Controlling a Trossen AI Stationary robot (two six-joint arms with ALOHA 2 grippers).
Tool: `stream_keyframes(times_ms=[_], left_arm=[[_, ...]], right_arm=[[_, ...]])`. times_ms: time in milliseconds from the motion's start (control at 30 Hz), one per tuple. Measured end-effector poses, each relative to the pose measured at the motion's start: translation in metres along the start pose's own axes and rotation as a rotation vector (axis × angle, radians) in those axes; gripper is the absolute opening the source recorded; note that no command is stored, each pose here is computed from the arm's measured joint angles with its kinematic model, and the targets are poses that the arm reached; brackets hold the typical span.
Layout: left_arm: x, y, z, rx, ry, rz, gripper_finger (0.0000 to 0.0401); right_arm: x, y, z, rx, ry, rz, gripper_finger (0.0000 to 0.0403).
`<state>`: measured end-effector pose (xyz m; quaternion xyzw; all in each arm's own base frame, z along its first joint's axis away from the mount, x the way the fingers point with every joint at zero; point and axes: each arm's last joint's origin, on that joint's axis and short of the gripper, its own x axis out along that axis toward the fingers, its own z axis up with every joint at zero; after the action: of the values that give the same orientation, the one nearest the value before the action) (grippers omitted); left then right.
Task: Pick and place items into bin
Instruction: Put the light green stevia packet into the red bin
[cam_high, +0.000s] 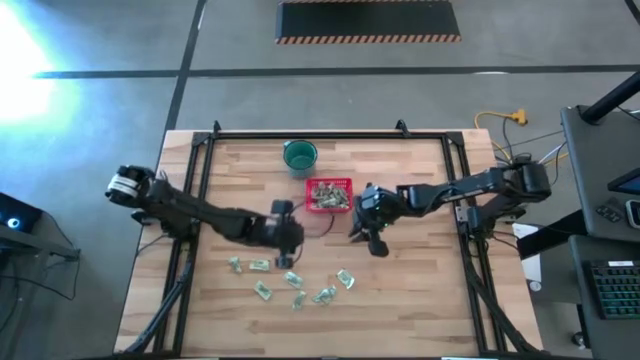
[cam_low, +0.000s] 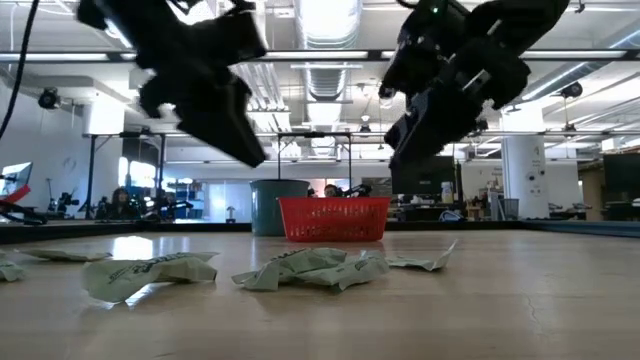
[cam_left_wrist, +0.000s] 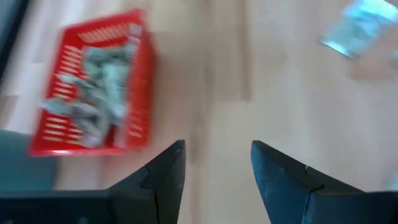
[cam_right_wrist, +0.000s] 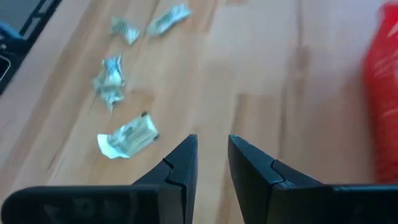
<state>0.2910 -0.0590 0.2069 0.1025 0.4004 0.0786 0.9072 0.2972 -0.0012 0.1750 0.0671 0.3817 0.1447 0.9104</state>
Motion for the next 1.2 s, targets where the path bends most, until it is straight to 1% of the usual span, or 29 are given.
stream_keyframes(times_ms=[100, 167, 233, 467, 567, 667, 800, 900, 967, 1200], left_arm=[[-0.007, -0.014, -0.012, 0.038, 0.011, -0.027, 0.0166], [-0.013, -0.018, -0.015, 0.051, 0.003, -0.033, 0.0166], [-0.019, -0.018, -0.019, 0.042, 0.024, -0.025, 0.0167], [-0.033, -0.011, -0.024, -0.042, -0.007, -0.015, 0.0167], [-0.035, -0.01, -0.027, -0.068, -0.011, -0.01, 0.0167], [-0.037, -0.009, -0.029, -0.072, -0.012, -0.006, 0.0167], [-0.036, -0.009, -0.029, -0.094, -0.013, -0.003, 0.0167], [-0.035, -0.01, -0.029, -0.096, -0.013, -0.002, 0.0167], [-0.034, -0.01, -0.029, -0.097, -0.015, -0.001, 0.0167], [-0.033, -0.01, -0.029, -0.1, -0.019, -0.002, 0.0167]], right_arm=[[0.012, 0.006, -0.007, 0.007, 0.049, 0.025, 0.0079], [0.018, 0.013, -0.006, -0.011, 0.062, 0.045, 0.0077], [0.023, 0.022, -0.005, -0.038, 0.067, 0.068, 0.0074], [0.037, 0.065, -0.001, -0.175, 0.055, 0.158, 0.0068], [0.04, 0.081, -0.006, -0.209, 0.078, 0.187, 0.0068], [0.044, 0.094, -0.007, -0.254, 0.061, 0.155, 0.0071], [0.049, 0.102, -0.01, -0.341, 0.045, 0.101, 0.0074], [0.055, 0.103, -0.013, -0.379, 0.048, 0.078, 0.0079], [0.058, 0.102, -0.015, -0.39, 0.059, 0.059, 0.0084], [0.067, 0.101, -0.021, -0.402, 0.085, 0.057, 0.0119]])
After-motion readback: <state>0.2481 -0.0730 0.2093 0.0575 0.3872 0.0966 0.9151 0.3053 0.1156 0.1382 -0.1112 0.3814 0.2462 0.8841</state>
